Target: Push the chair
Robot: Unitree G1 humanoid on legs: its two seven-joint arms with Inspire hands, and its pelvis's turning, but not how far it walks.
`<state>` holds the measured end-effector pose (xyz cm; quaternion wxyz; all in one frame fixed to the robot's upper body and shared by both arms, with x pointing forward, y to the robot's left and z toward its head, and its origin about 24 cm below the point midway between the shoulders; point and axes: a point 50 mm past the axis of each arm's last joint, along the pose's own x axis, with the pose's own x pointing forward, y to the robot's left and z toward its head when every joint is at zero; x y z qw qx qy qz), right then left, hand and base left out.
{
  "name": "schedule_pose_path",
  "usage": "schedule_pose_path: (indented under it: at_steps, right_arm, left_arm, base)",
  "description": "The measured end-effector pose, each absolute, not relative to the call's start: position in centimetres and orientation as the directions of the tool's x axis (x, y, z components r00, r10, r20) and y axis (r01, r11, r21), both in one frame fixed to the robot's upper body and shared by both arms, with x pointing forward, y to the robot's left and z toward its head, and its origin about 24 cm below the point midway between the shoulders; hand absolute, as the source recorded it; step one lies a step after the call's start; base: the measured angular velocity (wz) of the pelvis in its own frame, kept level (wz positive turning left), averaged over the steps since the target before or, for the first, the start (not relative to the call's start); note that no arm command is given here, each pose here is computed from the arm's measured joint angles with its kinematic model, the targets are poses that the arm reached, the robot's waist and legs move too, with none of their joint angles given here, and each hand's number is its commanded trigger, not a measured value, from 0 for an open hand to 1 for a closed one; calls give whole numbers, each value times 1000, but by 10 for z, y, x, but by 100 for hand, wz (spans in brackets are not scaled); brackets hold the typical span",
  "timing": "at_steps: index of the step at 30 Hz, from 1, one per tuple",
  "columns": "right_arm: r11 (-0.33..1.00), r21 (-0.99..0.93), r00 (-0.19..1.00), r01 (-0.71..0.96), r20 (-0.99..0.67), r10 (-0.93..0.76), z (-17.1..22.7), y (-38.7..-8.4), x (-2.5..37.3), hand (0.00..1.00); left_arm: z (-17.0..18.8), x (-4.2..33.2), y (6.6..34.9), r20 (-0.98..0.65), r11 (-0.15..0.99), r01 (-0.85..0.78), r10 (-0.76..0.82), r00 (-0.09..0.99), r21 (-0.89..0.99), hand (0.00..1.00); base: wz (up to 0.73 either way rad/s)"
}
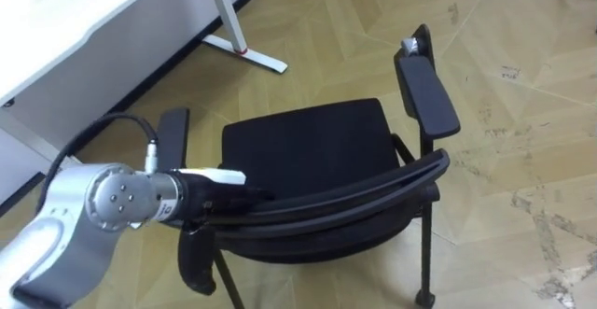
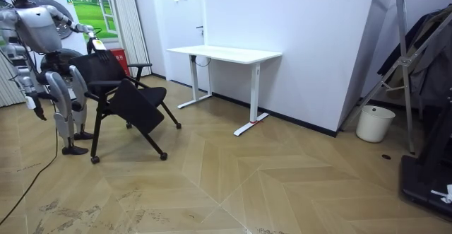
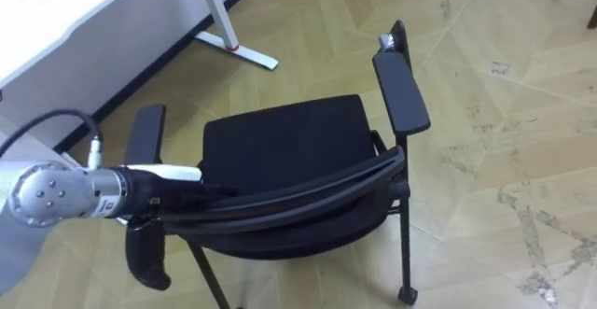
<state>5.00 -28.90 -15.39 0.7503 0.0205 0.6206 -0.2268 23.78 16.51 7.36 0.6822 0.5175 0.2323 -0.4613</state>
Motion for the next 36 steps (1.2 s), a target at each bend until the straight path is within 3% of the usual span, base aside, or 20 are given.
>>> schedule_pose_path:
  at_steps: [10,28,29,30,31,32,36]
  right_arm:
    - [882,-247,143,401,-934,-327,-153,-290,47,0]
    - [862,-297,132,411,-916,-378,-152,-293,43,0]
    - [859,-299,133,414,-914,-383,-151,-294,44,0]
    - [856,-298,134,421,-914,-384,-151,-294,44,0]
    - [854,-299,136,425,-912,-387,-151,-294,44,0]
    - [853,-304,138,424,-909,-392,-151,-295,44,0]
    - [850,-317,132,421,-905,-403,-151,-295,44,0]
  left_arm:
    - [42,247,187,-734,275,799,-318,600,534,0]
    - [18,241,206,-644,381,681,-240,726,626,0]
    - [18,241,206,-636,386,672,-238,734,632,6]
    - [18,241,206,-632,388,669,-237,738,634,55]
    - [18,240,206,-624,392,661,-237,744,640,91]
    - [17,240,206,-616,393,655,-239,750,645,100]
    - [18,240,203,-598,389,643,-248,762,659,100]
  base:
    - [-7]
    - [-2]
    - [0]
    - [0]
    - [0]
    - [0]
    - [0]
